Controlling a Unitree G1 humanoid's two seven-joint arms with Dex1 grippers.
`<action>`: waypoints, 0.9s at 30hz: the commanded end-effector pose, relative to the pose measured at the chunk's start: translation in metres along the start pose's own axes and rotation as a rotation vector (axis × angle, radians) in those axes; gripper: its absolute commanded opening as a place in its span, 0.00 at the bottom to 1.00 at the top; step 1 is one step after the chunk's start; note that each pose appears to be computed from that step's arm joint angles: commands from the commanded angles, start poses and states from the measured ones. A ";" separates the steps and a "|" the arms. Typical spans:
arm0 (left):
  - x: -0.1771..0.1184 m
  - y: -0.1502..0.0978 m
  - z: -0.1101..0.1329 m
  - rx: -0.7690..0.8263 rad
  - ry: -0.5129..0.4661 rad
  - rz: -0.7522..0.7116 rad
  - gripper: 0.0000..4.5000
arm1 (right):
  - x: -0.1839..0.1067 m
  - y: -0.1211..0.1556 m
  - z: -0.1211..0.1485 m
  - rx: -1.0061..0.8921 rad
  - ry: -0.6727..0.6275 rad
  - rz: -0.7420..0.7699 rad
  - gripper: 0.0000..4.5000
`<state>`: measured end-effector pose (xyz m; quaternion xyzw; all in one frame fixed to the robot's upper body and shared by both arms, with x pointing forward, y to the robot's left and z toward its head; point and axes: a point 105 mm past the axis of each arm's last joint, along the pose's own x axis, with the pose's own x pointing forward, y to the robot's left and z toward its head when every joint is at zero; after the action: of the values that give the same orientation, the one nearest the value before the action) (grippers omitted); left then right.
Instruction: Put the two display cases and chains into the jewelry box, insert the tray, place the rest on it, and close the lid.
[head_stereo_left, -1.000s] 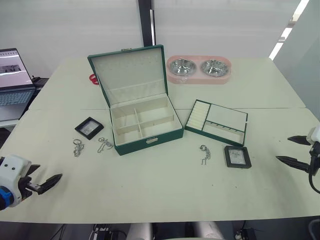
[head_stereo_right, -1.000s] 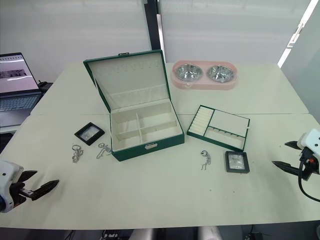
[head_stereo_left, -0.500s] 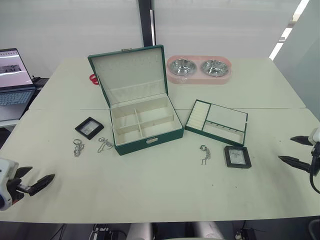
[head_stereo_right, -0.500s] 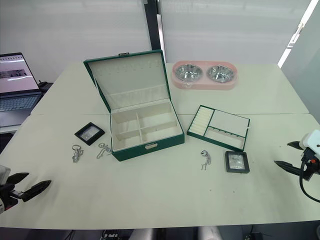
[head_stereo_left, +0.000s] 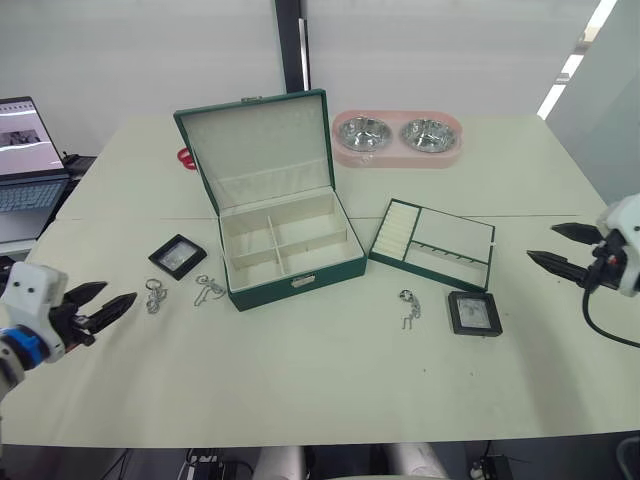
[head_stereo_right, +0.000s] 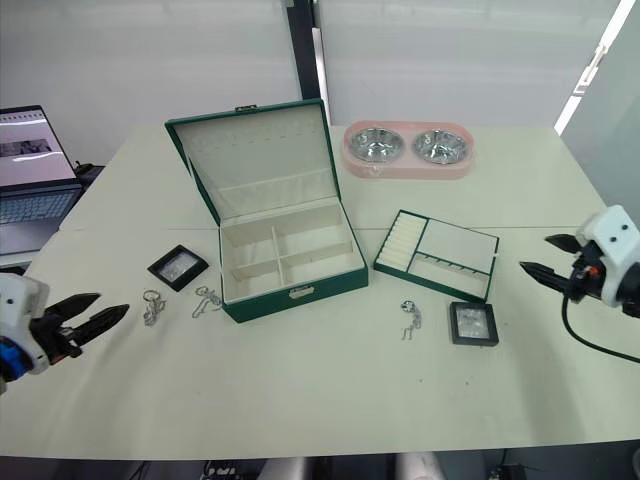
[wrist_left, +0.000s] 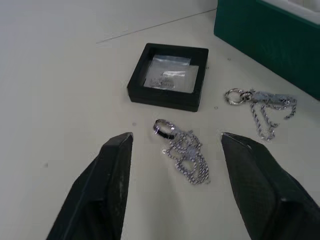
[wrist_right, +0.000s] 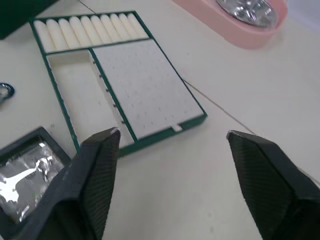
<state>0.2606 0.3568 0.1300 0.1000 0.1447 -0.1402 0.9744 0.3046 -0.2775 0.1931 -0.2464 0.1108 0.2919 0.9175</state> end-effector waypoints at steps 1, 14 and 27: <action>0.021 -0.020 0.019 0.045 -0.019 -0.063 0.37 | 0.028 0.021 0.024 -0.068 -0.038 0.081 0.48; 0.081 -0.054 0.033 0.028 0.046 -0.110 0.00 | 0.143 0.065 0.060 -0.069 -0.100 0.239 0.01; 0.098 -0.072 0.035 -0.002 0.042 -0.158 0.00 | 0.203 0.095 0.079 -0.086 -0.126 0.345 0.01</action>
<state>0.3341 0.2605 0.1092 0.0788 0.1923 -0.2106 0.9552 0.4150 -0.0822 0.1351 -0.2349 0.1149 0.4523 0.8527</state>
